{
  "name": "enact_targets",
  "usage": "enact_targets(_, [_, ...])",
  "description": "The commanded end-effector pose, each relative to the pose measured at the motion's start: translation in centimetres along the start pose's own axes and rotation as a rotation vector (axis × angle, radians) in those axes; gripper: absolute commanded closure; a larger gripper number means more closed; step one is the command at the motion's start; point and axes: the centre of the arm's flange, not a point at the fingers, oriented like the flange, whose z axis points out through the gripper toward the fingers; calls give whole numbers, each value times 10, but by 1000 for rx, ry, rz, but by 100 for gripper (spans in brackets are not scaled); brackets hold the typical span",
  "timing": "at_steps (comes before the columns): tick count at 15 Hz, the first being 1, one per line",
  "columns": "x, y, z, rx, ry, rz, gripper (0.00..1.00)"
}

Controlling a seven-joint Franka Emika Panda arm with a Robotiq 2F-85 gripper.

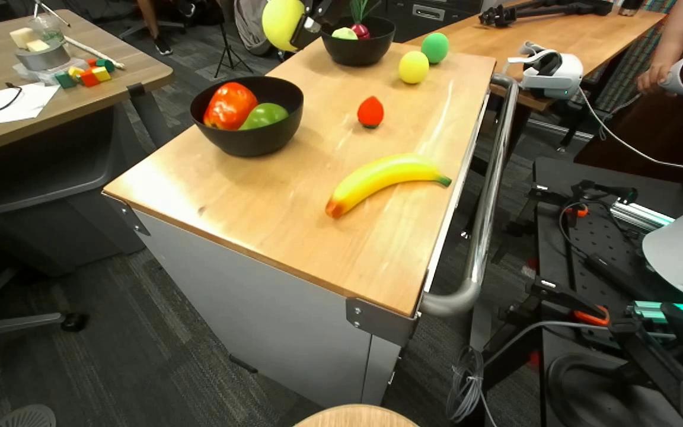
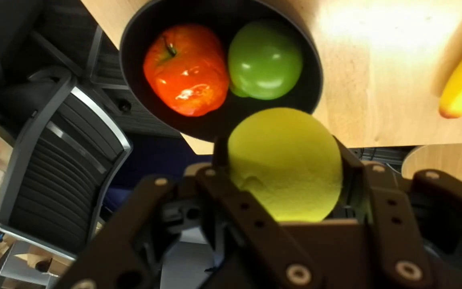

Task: Pick up all the fruits from the table and put 5 fruits in the bowl to the right and 4 fruits into the bowl to the left

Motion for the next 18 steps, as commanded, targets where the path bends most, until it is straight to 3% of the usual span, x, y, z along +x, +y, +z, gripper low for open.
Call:
enact_targets(1, [-6,43,33,-25,-37,-38,68])
enact_targets(4, [-18,52,52,-12,-62,-47,68])
enact_targets(6, [-21,55,57,1,-58,-51,18])
enact_targets(10, [-15,62,47,-3,-23,-39,0])
enact_targets(13, [-14,66,24,-13,-10,-22,0])
enact_targets(16, [-33,74,-13,-46,-105,87,0])
enact_targets(18, [-64,78,-44,-90,-191,186,0])
